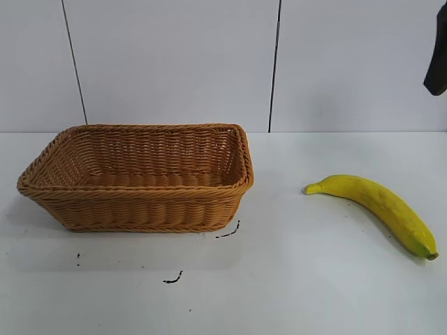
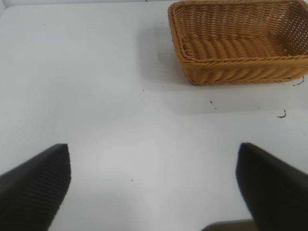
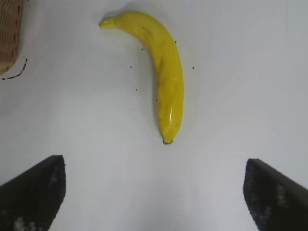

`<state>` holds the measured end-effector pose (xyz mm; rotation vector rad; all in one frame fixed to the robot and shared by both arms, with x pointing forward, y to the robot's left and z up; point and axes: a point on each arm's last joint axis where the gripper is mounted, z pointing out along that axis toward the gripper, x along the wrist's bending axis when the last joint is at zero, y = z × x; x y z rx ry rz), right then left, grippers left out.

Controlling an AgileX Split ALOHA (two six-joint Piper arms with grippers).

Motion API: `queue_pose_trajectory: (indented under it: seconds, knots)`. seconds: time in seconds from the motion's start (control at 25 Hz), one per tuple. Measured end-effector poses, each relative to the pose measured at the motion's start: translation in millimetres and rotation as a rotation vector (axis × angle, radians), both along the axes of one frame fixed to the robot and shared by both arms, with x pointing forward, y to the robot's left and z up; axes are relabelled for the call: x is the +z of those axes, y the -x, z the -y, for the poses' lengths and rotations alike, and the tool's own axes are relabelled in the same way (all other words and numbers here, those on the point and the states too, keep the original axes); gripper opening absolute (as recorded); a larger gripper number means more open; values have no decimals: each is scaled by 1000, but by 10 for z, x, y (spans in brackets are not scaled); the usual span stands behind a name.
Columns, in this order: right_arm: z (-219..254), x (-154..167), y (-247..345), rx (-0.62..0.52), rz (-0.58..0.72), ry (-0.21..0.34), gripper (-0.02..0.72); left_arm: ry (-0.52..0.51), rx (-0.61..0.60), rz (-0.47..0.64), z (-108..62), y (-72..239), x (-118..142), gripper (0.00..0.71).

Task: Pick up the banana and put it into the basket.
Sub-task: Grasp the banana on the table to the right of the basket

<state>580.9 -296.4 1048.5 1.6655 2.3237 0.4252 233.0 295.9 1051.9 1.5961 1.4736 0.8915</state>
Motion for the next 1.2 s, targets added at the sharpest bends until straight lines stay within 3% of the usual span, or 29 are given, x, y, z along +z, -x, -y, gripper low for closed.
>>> queue_pose_trajectory:
  seconds: [0.24,0.36,0.68,1.2]
  knots:
    - [3,-317,-182,101,-24,36,690,0,0,0,0,0,0,693]
    - [-14,-440,-233,110,-45,17,690,0,0,0,0,0,0,693]
    - [-28,-728,-334,94,-96,-11,690,0,0,0,0,0,0,693]
    - [-25,-1669,-496,-7,-261,-47,690,0,0,1,0,0,1,693]
